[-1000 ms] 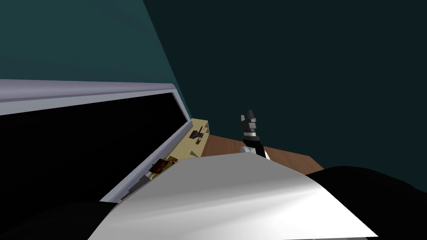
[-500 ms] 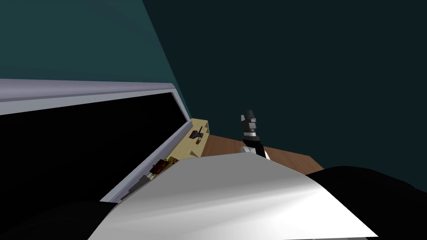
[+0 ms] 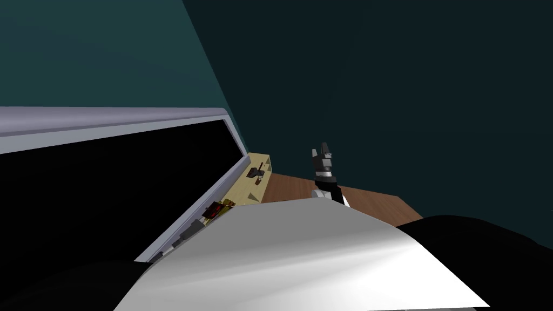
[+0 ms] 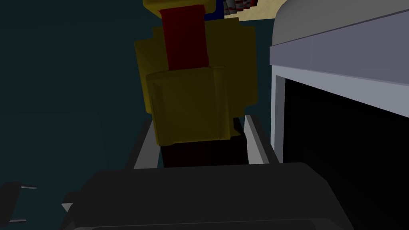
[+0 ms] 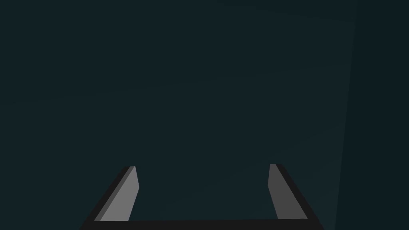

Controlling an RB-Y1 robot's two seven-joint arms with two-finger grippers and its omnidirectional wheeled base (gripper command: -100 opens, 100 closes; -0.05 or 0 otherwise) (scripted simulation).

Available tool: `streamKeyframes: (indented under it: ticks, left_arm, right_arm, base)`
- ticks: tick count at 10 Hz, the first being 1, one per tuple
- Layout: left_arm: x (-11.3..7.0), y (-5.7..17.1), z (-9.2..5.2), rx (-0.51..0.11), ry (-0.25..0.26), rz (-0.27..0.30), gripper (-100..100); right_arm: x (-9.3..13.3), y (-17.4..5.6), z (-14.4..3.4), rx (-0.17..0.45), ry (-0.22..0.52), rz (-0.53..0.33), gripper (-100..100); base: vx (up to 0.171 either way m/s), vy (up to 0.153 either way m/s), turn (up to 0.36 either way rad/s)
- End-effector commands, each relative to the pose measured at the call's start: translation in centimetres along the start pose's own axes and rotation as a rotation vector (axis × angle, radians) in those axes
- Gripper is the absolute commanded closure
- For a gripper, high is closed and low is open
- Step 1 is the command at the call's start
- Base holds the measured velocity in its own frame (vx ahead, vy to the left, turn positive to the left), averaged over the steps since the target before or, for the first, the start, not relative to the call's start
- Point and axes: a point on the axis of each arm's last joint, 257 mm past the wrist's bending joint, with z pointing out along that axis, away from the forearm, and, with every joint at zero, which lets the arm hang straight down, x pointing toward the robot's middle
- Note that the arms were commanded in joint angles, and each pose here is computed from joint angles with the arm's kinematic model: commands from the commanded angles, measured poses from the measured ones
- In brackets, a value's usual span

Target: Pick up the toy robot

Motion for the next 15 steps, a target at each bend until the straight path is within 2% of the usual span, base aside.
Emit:
streamKeyframes:
  ticks: [1, 3, 4, 6, 7, 9, 10, 12, 13, 15]
  left_arm:
    - [-0.4, -0.3, 1.4, 0.009, 0.005, -0.006, 100]
    - [0.0, 0.3, 1.5, -0.015, 0.023, -0.003, 100]
    - [-0.7, -0.7, 3.5, 0.013, 0.012, -0.013, 100]
    - [-0.4, 0.1, 3.9, -0.018, 0.032, -0.007, 100]
    - [-1.4, -1.1, 5.9, 0.016, 0.014, -0.015, 100]
    - [-1.0, -0.1, 6.2, -0.023, 0.038, -0.01, 100]
    - [-2.0, -1.4, 8.1, 0.01, 0.019, -0.018, 100]
    - [-1.8, -0.5, 8.4, -0.029, 0.04, -0.012, 100]
    - [-3.1, -1.9, 10.3, 0.004, 0.016, -0.017, 100]
    - [-2.8, -0.9, 10.5, -0.035, 0.037, -0.013, 100]
  right_arm:
    - [0.0, 0.0, 0.0, 0.0, 0.0, 0.0, 0]
    - [0.0, 0.0, 0.0, 0.0, 0.0, 0.0, 0]
    - [0.0, 0.0, 0.0, 0.0, 0.0, 0.0, 0]
    - [0.0, 0.0, 0.0, 0.0, 0.0, 0.0, 0]
    - [0.0, 0.0, 0.0, 0.0, 0.0, 0.0, 0]
    - [0.0, 0.0, 0.0, 0.0, 0.0, 0.0, 0]
    - [0.0, 0.0, 0.0, 0.0, 0.0, 0.0, 0]
    - [0.0, 0.0, 0.0, 0.0, 0.0, 0.0, 0]
    - [0.0, 0.0, 0.0, 0.0, 0.0, 0.0, 0]
    - [0.0, 0.0, 0.0, 0.0, 0.0, 0.0, 0]
  base:
    - [-0.116, 0.063, -0.038]
    - [-0.033, 0.012, -0.004]
    - [-0.081, 0.078, -0.028]
    - [-0.081, 0.044, -0.037]
    - [-0.104, 0.042, -0.024]
    - [-0.083, 0.046, -0.038]
    - [-0.086, 0.075, -0.02]
    - [-0.079, 0.038, -0.035]
    - [-0.089, 0.06, -0.021]
    - [-0.088, 0.047, -0.032]
